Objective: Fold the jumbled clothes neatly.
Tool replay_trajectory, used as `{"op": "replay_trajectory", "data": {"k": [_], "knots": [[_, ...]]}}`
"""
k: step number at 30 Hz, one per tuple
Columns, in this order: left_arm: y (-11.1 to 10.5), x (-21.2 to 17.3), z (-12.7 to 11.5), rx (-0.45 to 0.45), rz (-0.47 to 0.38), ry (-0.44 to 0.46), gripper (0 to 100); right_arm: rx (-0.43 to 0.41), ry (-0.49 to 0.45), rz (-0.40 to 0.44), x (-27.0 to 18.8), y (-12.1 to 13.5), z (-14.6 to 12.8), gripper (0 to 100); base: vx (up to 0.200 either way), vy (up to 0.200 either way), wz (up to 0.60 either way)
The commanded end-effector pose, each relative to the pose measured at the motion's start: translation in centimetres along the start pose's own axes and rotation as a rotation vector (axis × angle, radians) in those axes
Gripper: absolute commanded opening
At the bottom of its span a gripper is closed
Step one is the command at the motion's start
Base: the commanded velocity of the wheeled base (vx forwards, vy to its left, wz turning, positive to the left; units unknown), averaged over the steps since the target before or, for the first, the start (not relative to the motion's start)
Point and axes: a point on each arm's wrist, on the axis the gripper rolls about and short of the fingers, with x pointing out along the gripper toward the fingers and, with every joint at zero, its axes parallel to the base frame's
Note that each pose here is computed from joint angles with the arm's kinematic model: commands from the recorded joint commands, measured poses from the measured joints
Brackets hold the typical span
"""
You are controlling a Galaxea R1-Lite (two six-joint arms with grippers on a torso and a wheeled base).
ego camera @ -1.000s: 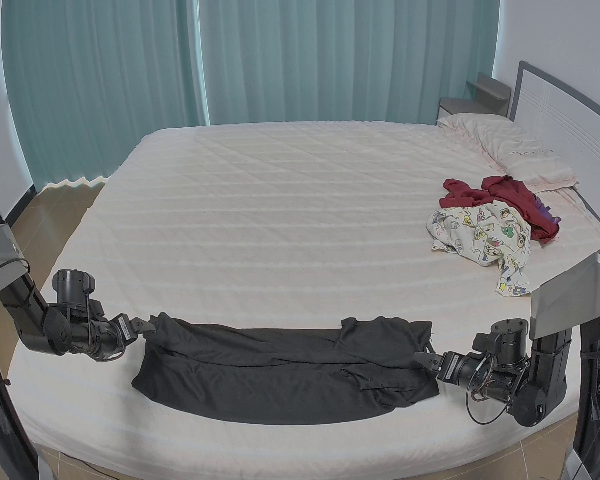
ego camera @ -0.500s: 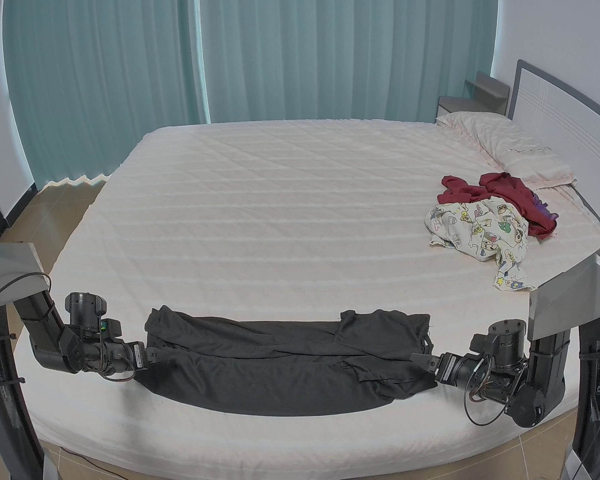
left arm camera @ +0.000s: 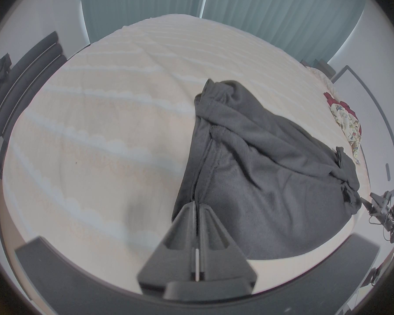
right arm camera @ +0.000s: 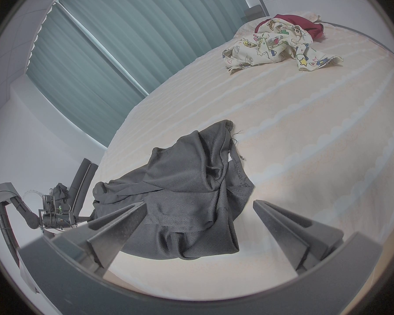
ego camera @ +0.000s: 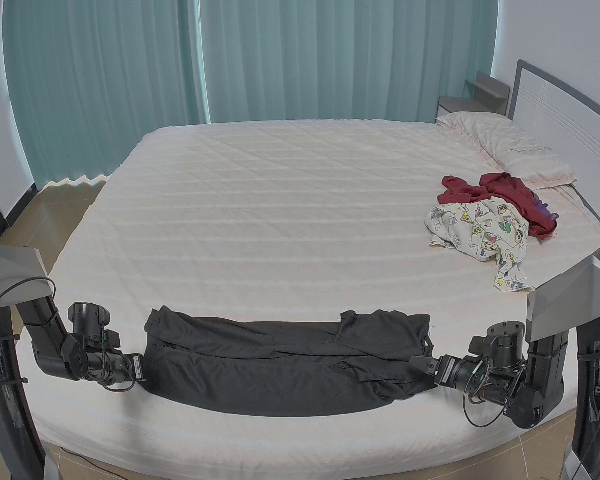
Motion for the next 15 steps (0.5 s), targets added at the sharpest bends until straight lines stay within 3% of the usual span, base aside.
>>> {"op": "replay_trajectory", "data": {"k": [1, 9, 15], "knots": [[0.1, -0.8, -0.8, -0.008, 0.014, 0.019, 0, -0.005, -0.005, 0.006, 0.1, 0.0, 0.0, 100, 0.000, 0.000, 0.00], [0.3, -1.3, -2.2, -0.015, 0.033, 0.061, 0, -0.007, -0.003, 0.004, 0.0, 0.1, -0.1, 100, 0.000, 0.000, 0.00], [0.5, -1.6, -2.7, -0.010, 0.110, 0.068, 0, -0.008, -0.002, 0.005, -0.3, 0.2, -0.1, 100, 0.000, 0.000, 0.00]]}}
